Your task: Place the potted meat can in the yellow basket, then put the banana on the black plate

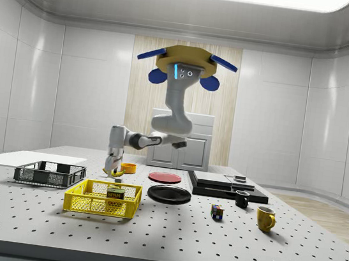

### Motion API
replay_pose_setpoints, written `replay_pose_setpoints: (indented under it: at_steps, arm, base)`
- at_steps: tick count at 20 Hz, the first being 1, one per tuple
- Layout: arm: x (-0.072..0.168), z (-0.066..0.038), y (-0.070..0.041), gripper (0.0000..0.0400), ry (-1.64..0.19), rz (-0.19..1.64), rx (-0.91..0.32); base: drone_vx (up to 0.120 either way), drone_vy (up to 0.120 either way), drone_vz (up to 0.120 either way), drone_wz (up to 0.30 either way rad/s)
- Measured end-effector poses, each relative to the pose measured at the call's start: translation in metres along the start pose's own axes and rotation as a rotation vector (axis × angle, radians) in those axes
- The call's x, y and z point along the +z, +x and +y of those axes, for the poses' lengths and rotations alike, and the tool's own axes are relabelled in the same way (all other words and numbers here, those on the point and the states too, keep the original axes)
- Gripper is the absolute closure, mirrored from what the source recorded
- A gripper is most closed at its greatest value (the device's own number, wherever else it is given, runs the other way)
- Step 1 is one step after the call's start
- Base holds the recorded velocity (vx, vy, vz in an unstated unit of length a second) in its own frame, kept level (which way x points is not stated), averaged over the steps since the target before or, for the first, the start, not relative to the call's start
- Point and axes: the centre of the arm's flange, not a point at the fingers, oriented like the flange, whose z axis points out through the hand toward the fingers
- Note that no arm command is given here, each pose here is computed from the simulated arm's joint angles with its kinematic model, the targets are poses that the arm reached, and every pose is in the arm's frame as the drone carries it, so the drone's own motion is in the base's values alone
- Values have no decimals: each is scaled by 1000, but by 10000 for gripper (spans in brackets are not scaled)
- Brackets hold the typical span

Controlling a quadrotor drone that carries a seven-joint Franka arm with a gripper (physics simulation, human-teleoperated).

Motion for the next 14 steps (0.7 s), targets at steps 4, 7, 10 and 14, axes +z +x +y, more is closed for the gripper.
replay_pose_setpoints:
  at_steps: [4, 7, 10, 14]
  arm:
    - [0, 0, 0, 1, 0, 0, 0]
    - [0, 0, 0, 0, 0, 0, 0]
    - [0, 0, 0, 0, 0, 0, 0]
    - [-1, 0, 0, 0, 0, 0, 0]
  base:
    - [0, -120, 0, 0]
    - [0, -120, 0, 0]
    - [0, -120, 0, 0]
    - [60, -120, 0, 0]
